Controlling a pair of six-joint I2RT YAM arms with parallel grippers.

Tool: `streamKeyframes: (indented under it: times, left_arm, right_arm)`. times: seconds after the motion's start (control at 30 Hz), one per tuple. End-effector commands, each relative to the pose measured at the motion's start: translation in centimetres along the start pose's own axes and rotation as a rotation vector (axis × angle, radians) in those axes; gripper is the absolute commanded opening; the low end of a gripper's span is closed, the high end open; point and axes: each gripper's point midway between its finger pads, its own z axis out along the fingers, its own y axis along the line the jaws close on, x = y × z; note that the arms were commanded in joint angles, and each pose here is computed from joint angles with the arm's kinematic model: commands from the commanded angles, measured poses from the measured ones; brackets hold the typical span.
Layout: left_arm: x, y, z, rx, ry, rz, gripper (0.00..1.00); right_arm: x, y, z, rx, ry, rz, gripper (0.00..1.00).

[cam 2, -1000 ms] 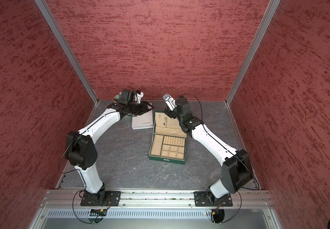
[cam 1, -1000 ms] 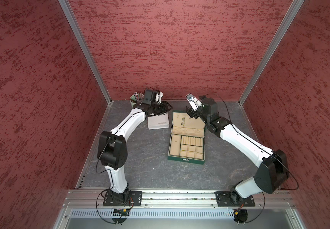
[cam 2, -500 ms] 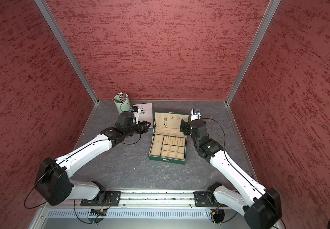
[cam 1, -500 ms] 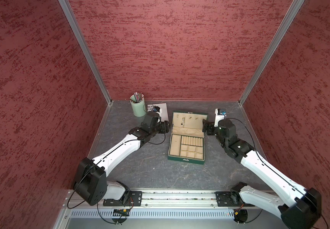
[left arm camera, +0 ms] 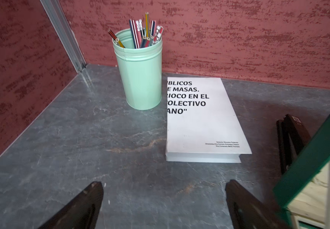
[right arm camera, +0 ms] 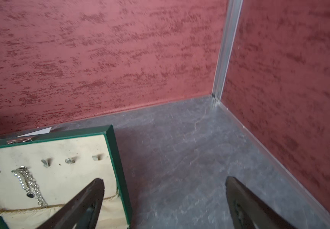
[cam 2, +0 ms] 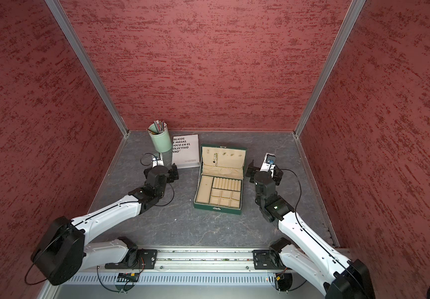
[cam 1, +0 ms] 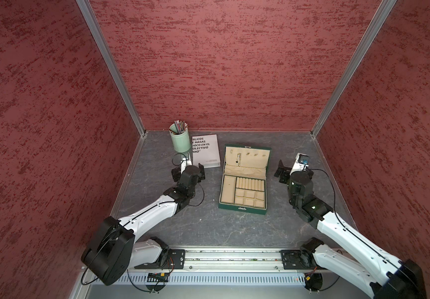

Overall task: Put jewelry chain into jewelry box
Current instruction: Reset both arms

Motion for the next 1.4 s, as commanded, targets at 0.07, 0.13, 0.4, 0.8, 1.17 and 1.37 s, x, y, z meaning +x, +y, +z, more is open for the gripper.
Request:
streamKeyframes:
  times: [0.07, 0.13, 0.4, 0.8, 1.17, 1.37]
  left_arm:
    - [-3.3, 4.6, 1.4, 0.105, -0.148, -0.109, 1.00]
    - [-3.3, 7.2, 2.2, 0.052, -0.129, -0.162, 1.00]
    - [-0.5, 6.9, 4.7, 0.213, -0.102, 0.034, 1.00]
    - [2.2, 8.1, 6.8, 0.188, -0.090, -0.013, 1.00]
    - [2.1, 8.3, 6.9, 0.158, -0.093, -0.010, 1.00]
    - [2.2, 8.2, 6.9, 0.160, -0.089, -0.010, 1.00]
  right_arm:
    - [1.5, -2.1, 2.2, 0.026, -0.027, -0.154, 0.99]
    - [3.0, -3.4, 2.9, 0.057, -0.016, -0.159, 0.99]
    - [6.3, -3.6, 6.1, 0.037, -0.053, -0.128, 0.99]
    - [8.8, -4.4, 8.6, 0.036, -0.058, -0.112, 0.99]
    - [10.7, -5.6, 11.0, -0.052, 0.054, -0.016, 0.99]
    - [10.6, -5.5, 11.0, -0.051, 0.054, -0.018, 0.99]
